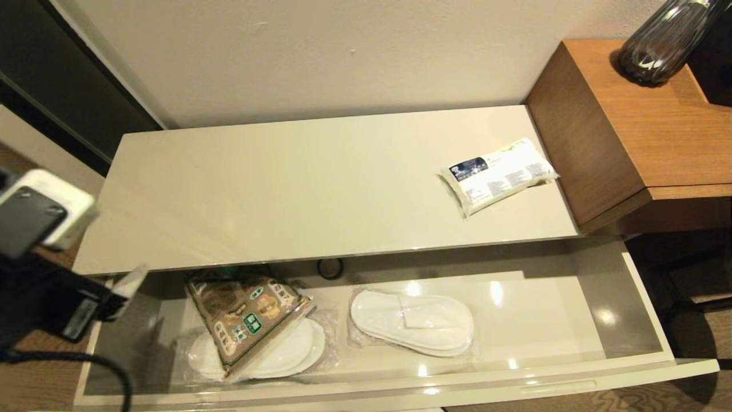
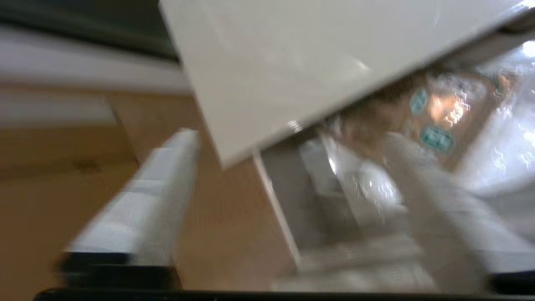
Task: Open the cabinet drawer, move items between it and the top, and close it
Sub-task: Pick up the tissue on the table
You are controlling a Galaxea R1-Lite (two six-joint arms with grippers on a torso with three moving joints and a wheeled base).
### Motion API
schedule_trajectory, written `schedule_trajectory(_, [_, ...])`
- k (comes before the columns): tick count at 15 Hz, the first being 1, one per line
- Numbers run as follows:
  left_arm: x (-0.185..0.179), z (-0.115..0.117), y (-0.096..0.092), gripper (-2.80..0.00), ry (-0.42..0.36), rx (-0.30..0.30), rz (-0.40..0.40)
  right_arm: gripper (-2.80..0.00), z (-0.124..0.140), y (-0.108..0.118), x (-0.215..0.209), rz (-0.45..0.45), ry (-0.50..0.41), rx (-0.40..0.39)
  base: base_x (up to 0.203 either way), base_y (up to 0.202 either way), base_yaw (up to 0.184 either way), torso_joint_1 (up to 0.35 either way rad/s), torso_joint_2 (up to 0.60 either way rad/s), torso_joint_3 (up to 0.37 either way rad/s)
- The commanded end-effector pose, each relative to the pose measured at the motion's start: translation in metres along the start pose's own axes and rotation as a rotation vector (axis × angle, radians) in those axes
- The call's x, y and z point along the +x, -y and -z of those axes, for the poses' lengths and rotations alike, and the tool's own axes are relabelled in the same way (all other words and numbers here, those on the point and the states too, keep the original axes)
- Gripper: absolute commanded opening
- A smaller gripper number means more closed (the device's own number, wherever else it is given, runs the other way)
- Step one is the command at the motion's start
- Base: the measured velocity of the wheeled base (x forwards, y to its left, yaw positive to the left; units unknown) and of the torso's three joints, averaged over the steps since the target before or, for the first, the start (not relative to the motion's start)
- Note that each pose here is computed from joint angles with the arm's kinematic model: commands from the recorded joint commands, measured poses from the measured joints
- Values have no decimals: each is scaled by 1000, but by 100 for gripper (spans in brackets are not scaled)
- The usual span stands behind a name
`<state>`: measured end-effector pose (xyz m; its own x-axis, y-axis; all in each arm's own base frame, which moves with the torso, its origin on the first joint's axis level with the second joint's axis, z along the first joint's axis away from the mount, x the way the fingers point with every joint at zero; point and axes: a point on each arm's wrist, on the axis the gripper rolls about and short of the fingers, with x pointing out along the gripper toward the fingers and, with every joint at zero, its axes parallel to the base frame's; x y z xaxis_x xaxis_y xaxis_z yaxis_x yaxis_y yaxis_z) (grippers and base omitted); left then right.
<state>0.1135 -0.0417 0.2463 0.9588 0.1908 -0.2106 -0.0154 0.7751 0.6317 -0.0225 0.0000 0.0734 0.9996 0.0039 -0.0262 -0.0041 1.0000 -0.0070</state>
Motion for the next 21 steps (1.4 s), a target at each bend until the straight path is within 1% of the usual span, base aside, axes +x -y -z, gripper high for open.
schedule_trajectory(1, [-62, 42, -31, -280, -173, -26, 60, -280, 0, 0, 0, -1, -1, -1, 0, 0, 0, 0, 0, 0])
schedule_trajectory(2, [-79, 50, -41, -280, -208, -123, 31, -280, 0, 0, 0, -1, -1, -1, 0, 0, 0, 0, 0, 0])
schedule_trajectory(3, [-93, 56, -48, -280, -232, -202, -14, -280, 0, 0, 0, -1, -1, -1, 0, 0, 0, 0, 0, 0])
schedule_trajectory(4, [-109, 61, -55, -280, -244, -263, -53, -280, 0, 0, 0, -1, -1, -1, 0, 0, 0, 0, 0, 0])
schedule_trajectory(6, [-142, 76, -61, -280, -242, -330, -103, -280, 0, 0, 0, -1, -1, -1, 0, 0, 0, 0, 0, 0])
schedule_trajectory(9, [-190, 104, -57, -280, -246, -389, -166, -280, 0, 0, 0, -1, -3, -1, 0, 0, 0, 0, 0, 0])
schedule_trajectory(10, [-206, 110, -57, -280, -250, -421, -175, -280, 0, 0, 0, -1, -1, -1, 0, 0, 0, 0, 0, 0])
schedule_trajectory(11, [-221, 112, -58, -280, -247, -461, -172, -280, 0, 0, 0, -1, -1, -1, 0, 0, 0, 0, 0, 0])
schedule_trajectory(13, [-250, 118, -62, -280, -239, -550, -131, -280, 0, 0, 0, -1, -1, -1, 0, 0, 0, 0, 0, 0])
schedule_trajectory(14, [-262, 120, -63, -280, -211, -622, -92, -280, 0, 0, 0, -1, -1, -1, 0, 0, 0, 0, 0, 0])
schedule_trajectory(15, [-269, 123, -61, -280, -179, -702, -33, -280, 0, 0, 0, -1, -1, -1, 0, 0, 0, 0, 0, 0])
schedule_trajectory(16, [-274, 131, -56, -280, -161, -735, -13, -280, 0, 0, 0, -1, -1, -1, 0, 0, 0, 0, 0, 0])
schedule_trajectory(17, [-272, 135, -51, -280, -176, -801, 7, -280, 0, 0, 0, -1, -1, -1, 0, 0, 0, 0, 0, 0])
schedule_trajectory(18, [-269, 136, -49, -280, -196, -901, 13, -280, 0, 0, 0, -1, -1, -1, 0, 0, 0, 0, 0, 0])
schedule_trajectory(19, [-263, 137, -46, -280, -232, -978, 18, -280, 0, 0, 0, -1, -1, -1, 0, 0, 0, 0, 0, 0])
schedule_trajectory(20, [-261, 138, -44, -280, -249, -1033, 19, -280, 0, 0, 0, -1, -1, -1, 0, 0, 0, 0, 0, 0])
schedule_trajectory(21, [-261, 137, -44, -280, -245, -1058, 21, -280, 0, 0, 0, -1, -1, -1, 0, 0, 0, 0, 0, 0])
